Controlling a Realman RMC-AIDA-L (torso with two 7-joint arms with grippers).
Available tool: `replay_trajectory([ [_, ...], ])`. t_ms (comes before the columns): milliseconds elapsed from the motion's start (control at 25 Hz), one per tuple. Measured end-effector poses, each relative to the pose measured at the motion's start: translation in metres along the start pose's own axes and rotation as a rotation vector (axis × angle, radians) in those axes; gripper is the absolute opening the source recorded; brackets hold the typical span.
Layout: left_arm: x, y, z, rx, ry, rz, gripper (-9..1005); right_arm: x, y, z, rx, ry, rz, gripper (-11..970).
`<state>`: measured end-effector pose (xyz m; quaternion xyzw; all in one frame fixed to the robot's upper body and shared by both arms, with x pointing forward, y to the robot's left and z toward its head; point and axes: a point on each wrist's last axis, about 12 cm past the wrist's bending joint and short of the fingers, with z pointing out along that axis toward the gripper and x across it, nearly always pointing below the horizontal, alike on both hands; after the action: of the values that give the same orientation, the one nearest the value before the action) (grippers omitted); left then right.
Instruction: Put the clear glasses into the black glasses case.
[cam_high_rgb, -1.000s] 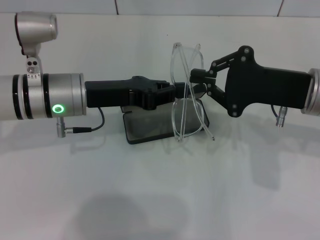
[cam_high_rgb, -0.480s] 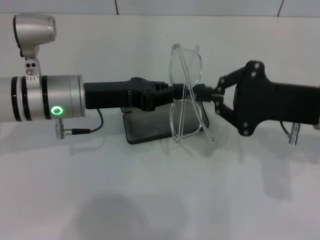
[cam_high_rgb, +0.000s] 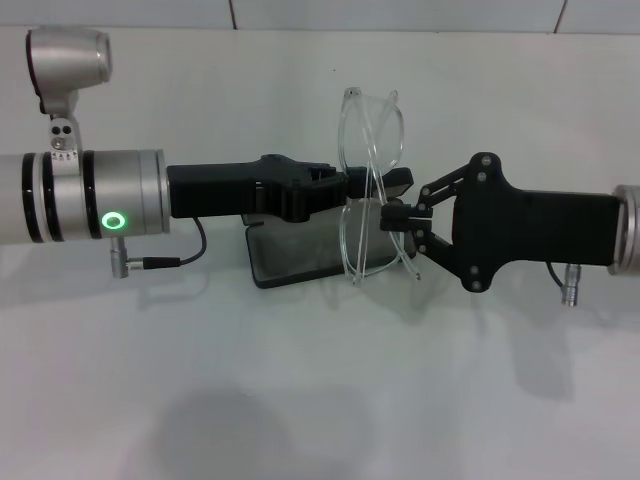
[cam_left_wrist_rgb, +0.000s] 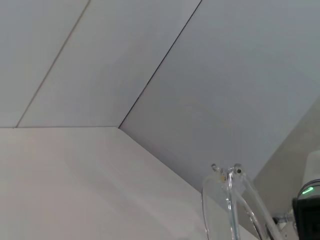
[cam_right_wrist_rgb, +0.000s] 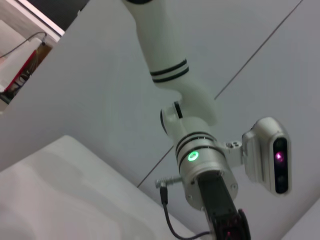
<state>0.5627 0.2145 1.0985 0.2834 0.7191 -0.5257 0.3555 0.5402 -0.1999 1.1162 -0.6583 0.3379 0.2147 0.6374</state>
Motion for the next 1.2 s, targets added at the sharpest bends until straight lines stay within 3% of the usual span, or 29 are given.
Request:
replay_trajectory([
  [920,0.001,0.0,0.0,-0.002,-0.001,0.0,91,-0.001,0.003,-0.003,0.005,0.004,-0.005,30],
  [1120,0.004,0.006,-0.005,-0.062,-0.027,-0.017,92,-0.004,0.001,-0.025,0.103,0.001,-0.003,31],
  [1200,0.005,0.008,-0.011,-0.083,-0.06,-0.032,92,-0.006,-0.003,-0.037,0.201,-0.004,0.01,31],
])
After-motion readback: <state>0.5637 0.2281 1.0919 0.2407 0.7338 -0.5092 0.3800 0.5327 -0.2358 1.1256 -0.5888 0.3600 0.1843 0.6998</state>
